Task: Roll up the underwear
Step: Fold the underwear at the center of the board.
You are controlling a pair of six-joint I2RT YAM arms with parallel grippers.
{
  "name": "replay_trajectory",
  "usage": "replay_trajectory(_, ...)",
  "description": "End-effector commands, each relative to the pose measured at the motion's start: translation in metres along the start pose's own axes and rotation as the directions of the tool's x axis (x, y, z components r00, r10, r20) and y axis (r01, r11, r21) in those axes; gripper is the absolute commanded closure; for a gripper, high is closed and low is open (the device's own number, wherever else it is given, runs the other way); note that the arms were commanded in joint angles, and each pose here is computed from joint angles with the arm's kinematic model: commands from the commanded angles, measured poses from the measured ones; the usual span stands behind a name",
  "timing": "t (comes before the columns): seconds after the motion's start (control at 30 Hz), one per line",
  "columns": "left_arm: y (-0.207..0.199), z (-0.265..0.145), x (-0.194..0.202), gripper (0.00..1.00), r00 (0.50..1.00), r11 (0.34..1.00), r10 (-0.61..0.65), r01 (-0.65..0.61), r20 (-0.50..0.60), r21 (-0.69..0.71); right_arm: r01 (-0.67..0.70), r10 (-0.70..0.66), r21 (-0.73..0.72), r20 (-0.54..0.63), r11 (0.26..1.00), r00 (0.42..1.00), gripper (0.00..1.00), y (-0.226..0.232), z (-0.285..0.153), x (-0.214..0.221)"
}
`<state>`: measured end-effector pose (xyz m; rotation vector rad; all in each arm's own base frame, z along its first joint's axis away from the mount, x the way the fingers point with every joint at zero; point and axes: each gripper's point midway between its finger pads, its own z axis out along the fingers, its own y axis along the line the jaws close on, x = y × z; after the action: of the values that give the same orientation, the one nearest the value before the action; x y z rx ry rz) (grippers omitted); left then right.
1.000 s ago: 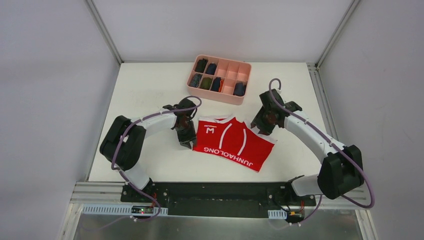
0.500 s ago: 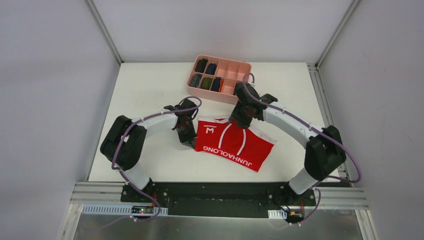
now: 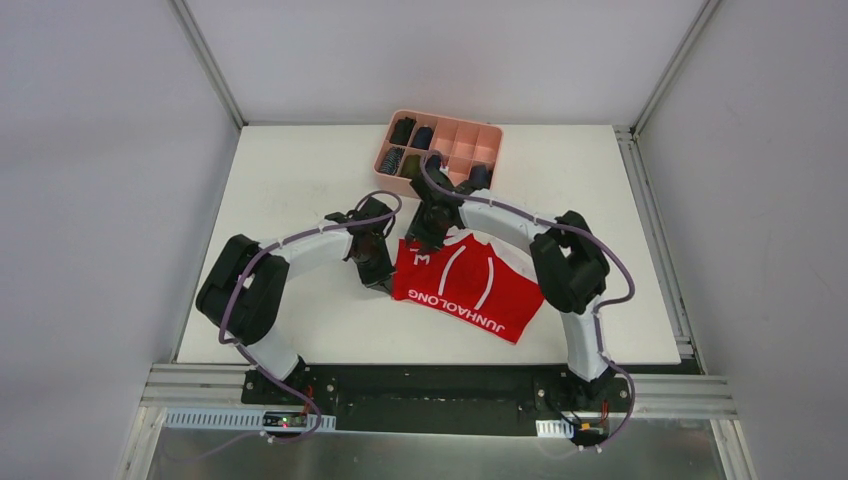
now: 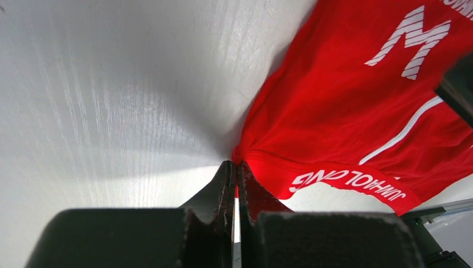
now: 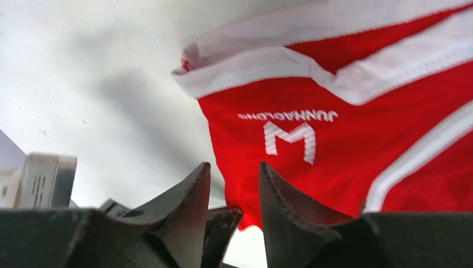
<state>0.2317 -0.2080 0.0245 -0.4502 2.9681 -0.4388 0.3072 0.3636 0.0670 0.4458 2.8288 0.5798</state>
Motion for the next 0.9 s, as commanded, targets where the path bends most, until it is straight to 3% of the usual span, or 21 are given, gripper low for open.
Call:
replay_trajectory(0.0, -0.002, -0.012, -0.001, 1.0, 0.999, 1.0, 0.022, -0.022, 0.042, 0.017, -0.025, 0.025, -0.047, -0.011, 0.999, 1.0, 0.62, 0.029, 0.005, -0.008)
replay_trajectory(0.53, 0.002, -0.01, 0.001, 1.0, 0.999, 0.998, 0.04, -0.04, 0.011, 0.039, -0.029, 0.03, 0.02, -0.039, 0.999, 0.999, 0.65, 0.036, 0.058, -0.022)
replay_trajectory(0.87, 0.0, -0.017, 0.001, 1.0, 0.997, 0.995, 0.065, -0.067, 0.036, 0.069, -0.03, 0.026, 0.13, 0.034, 0.991, 0.999, 0.7, 0.015, 0.075, -0.036)
